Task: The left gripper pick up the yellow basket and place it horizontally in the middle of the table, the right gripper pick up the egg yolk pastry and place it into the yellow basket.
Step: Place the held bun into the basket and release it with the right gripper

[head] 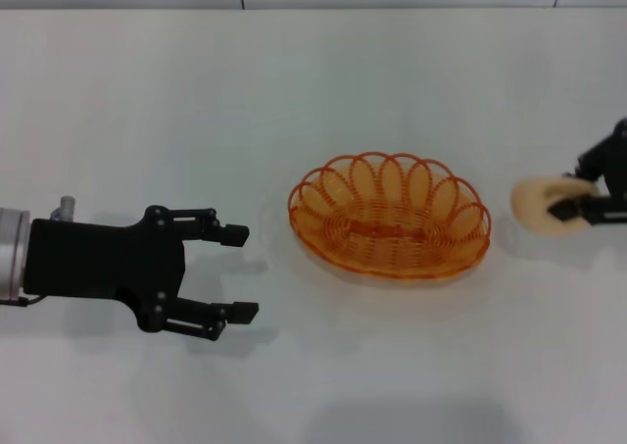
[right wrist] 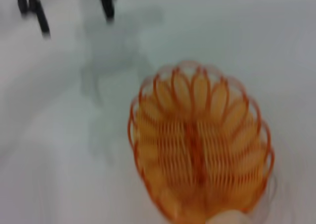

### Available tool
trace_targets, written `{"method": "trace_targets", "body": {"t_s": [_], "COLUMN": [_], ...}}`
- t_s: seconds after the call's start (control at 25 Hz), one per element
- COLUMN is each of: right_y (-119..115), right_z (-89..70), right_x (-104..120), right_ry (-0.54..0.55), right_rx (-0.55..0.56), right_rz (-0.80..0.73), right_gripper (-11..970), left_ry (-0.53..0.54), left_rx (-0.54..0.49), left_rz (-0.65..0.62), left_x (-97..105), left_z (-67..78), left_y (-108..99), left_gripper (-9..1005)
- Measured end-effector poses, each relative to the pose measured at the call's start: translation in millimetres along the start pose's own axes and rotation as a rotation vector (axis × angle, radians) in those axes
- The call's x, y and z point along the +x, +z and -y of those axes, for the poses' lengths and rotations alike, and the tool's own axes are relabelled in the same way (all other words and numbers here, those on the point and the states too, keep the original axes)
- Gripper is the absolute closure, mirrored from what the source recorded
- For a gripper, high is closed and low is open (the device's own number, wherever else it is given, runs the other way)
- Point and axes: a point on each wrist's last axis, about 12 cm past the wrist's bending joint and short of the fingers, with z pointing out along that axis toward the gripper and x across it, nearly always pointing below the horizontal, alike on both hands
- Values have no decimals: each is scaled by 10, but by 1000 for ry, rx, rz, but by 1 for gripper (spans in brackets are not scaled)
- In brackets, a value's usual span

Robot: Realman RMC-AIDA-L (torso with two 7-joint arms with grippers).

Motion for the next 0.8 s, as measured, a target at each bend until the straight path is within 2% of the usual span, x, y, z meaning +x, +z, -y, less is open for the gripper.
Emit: {"method": "trace_targets", "body": {"t_s": [0.32,0.52,0.8], "right_y": [28,307,713], "right_z": [-46,-23,-24], "right_x": [-282,-447,-493], "right_ry": [16,53,62], "right_rx": [-34,-48,-24], "right_rz": [122,252,215], "right_gripper": [757,791,841], "left_ry": [13,15,19], "left_rx": [5,2,3], "left_rz": [12,22,9], "left_x": [-50,-58,-57], "left_z": [10,14,14], "left_y": [-19,-28,-32], "left_gripper": [151,151,150]}}
